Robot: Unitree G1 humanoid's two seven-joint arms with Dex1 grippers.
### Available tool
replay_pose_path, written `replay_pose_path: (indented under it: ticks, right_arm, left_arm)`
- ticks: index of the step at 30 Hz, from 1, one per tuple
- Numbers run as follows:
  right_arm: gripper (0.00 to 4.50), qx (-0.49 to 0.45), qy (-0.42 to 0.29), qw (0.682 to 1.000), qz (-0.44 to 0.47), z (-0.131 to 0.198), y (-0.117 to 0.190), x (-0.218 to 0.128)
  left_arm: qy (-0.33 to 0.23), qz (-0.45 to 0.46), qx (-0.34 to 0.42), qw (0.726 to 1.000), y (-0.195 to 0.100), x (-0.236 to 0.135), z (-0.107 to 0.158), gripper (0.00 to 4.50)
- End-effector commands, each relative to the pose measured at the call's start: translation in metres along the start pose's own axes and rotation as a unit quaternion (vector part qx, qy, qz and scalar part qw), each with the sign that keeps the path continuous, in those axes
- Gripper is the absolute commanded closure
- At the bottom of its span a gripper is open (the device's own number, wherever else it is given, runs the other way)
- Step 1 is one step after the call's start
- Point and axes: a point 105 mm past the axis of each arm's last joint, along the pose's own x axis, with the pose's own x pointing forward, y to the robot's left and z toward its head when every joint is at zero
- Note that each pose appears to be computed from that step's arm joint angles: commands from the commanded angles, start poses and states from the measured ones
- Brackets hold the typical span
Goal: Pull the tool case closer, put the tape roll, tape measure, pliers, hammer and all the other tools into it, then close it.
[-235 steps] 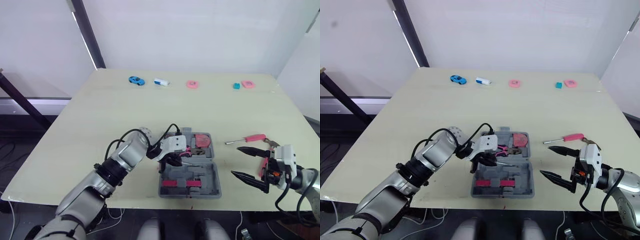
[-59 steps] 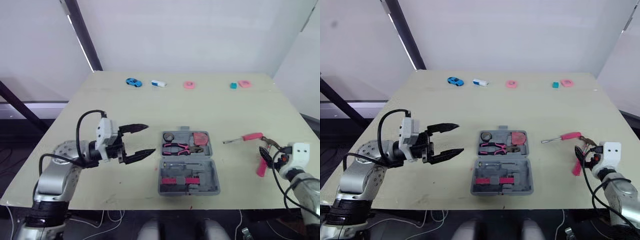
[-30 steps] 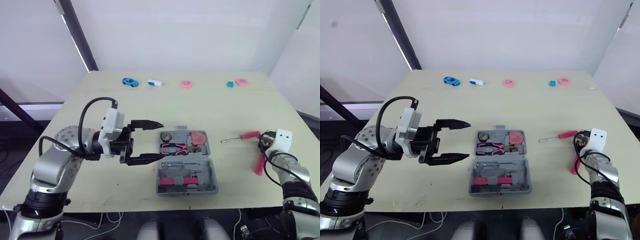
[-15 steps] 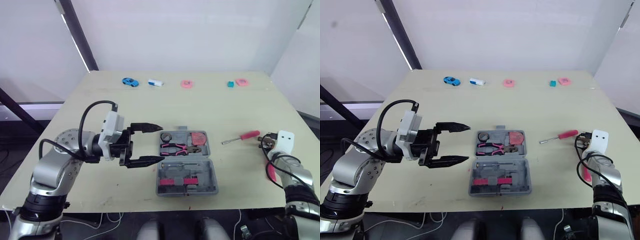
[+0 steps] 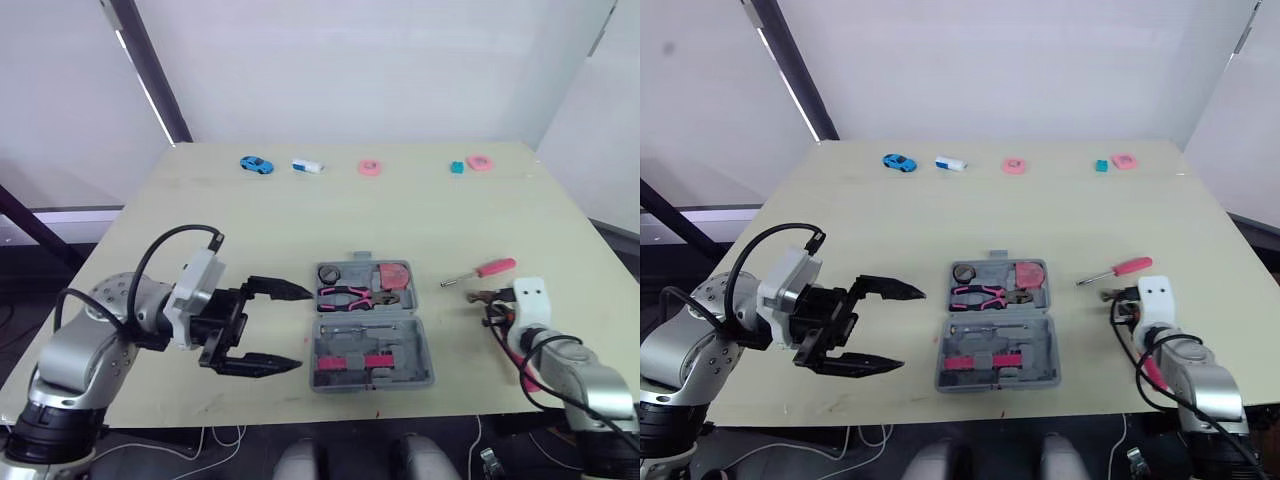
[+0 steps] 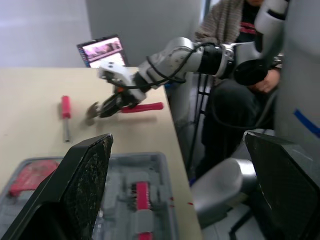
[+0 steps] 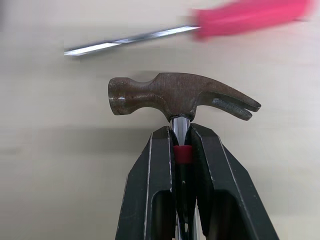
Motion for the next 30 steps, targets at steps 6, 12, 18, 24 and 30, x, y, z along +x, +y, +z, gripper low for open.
replay_pose_path:
  ticks: [6, 12, 18, 24, 30]
  right_arm:
    - [4.39, 0.019, -0.02, 0.999, -0.047, 0.0, 0.012, 0.005]
    - [3.49, 0.032, -0.024, 0.998, -0.044, 0.001, 0.019, 0.003]
    - [0.73, 0.019, -0.031, 0.999, -0.022, 0.01, 0.013, -0.008]
    - [0.06, -0.022, -0.024, 0.998, 0.051, 0.021, 0.013, -0.032]
    - [0.06, -0.143, -0.066, 0.964, 0.216, 0.069, 0.013, -0.048]
  left_arm:
    - [0.003, -0.01, 0.027, 1.0, -0.001, -0.003, 0.006, 0.0]
    - [0.003, -0.002, 0.029, 1.0, -0.001, -0.004, 0.005, 0.0]
    - [0.002, 0.015, 0.026, 1.0, -0.001, -0.008, 0.002, 0.0]
    - [0.004, 0.045, 0.022, 0.999, 0.0, -0.014, -0.004, 0.0]
    - [-0.007, 0.083, 0.023, 0.996, 0.002, -0.012, -0.011, 0.0]
